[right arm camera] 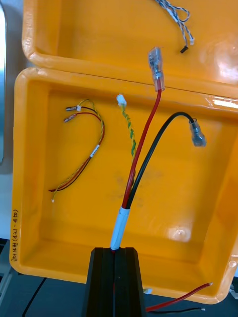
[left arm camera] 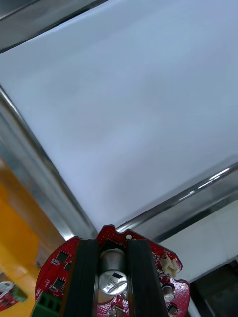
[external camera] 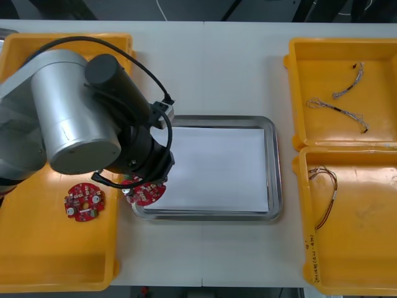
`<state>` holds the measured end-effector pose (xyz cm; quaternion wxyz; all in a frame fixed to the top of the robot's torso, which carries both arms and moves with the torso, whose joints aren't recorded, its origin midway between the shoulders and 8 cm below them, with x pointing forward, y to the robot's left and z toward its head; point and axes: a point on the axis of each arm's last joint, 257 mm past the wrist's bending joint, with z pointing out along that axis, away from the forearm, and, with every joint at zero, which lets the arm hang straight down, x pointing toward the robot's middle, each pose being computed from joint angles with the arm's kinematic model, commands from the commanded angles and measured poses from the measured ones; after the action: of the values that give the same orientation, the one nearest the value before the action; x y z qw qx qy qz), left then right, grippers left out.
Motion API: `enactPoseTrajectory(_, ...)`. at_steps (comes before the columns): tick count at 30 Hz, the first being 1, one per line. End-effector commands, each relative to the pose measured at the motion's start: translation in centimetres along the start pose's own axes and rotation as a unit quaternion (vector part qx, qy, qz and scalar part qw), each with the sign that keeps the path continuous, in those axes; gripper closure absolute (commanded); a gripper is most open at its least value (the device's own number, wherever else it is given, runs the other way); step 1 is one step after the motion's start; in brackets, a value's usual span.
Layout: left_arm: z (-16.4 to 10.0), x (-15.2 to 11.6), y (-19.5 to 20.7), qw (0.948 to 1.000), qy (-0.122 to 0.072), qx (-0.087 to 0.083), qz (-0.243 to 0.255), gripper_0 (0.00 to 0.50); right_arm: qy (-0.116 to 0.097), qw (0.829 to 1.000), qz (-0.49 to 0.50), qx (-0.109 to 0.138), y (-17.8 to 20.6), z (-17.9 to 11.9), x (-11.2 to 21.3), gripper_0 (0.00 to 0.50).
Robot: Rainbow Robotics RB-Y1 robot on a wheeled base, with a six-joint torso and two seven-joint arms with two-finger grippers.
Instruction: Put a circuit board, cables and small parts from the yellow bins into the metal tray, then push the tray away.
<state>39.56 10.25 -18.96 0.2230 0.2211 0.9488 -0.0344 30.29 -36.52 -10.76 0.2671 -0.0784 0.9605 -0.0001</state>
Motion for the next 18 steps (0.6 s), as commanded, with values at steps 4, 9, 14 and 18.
enactPoseTrajectory(4,2.3,-2.7,-3.3,0.9994,-0.033,0.007,0.009,0.499,0.001,0.998,-0.054,0.009,1.5,-0.4,-0.5,0.5)
enactPoseTrajectory(9,4.7,-3.0,-4.1,0.9992,-0.038,0.004,0.008,0.499,0.003,0.998,-0.065,0.002,2.1,-0.2,-0.6,0.5)
enactPoseTrajectory(14,6.5,-3.2,-4.1,0.9991,-0.041,0.001,0.007,0.5,0.004,0.997,-0.073,-0.001,2.4,-0.1,-0.7,0.5)
enactPoseTrajectory(18,7.6,-3.1,-4.0,0.9991,-0.042,-0.003,0.008,0.498,0.005,0.997,-0.078,-0.003,2.6,0.0,-0.7,0.5)
